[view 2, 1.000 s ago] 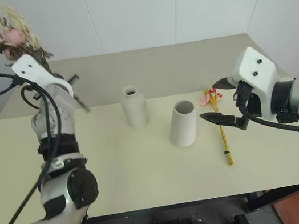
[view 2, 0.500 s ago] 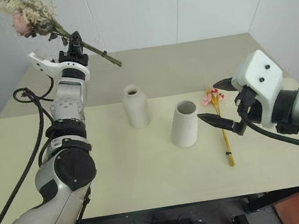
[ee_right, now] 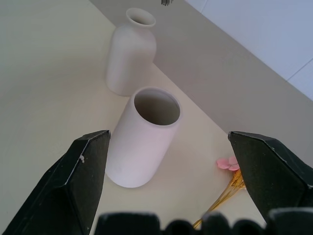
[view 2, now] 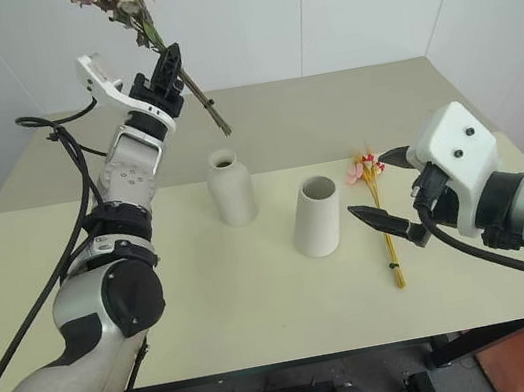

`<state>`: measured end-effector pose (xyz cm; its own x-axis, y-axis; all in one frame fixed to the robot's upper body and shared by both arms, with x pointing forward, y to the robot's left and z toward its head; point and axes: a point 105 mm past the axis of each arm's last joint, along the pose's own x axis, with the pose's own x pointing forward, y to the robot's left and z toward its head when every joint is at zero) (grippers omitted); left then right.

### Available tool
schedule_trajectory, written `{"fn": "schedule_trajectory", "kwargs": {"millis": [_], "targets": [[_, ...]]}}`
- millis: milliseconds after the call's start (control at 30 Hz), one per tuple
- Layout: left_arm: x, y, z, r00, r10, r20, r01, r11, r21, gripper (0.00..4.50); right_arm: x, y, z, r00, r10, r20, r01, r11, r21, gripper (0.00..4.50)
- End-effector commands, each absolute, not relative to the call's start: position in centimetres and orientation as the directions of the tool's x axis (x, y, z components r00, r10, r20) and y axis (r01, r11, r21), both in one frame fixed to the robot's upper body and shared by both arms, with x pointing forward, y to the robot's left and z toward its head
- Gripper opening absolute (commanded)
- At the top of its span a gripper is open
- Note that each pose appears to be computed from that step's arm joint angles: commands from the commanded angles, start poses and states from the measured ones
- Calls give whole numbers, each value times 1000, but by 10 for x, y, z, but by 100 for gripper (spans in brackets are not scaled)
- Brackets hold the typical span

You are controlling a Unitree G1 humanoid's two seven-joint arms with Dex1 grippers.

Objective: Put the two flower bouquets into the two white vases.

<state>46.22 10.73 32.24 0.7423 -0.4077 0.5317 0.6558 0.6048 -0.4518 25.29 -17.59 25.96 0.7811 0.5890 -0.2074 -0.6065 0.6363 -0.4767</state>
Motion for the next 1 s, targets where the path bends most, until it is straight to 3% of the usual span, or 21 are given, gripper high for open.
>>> {"fn": "schedule_trajectory", "kwargs": {"millis": [33, 700, 1000], "targets": [[452, 110, 337, 684, -443, 580, 704, 608, -367, 14, 254, -177, 270, 792, 583, -181, -581, 628, -518, 450], [449, 105, 307, 667, -534, 520, 718, 646, -259, 14, 256, -179, 267, 794, 582, -179, -581, 638, -505, 450], [430, 94, 301, 567, -632, 527, 764, 644, -49, 14, 255, -180, 272, 794, 587, -159, -575, 638, -511, 450]]}}
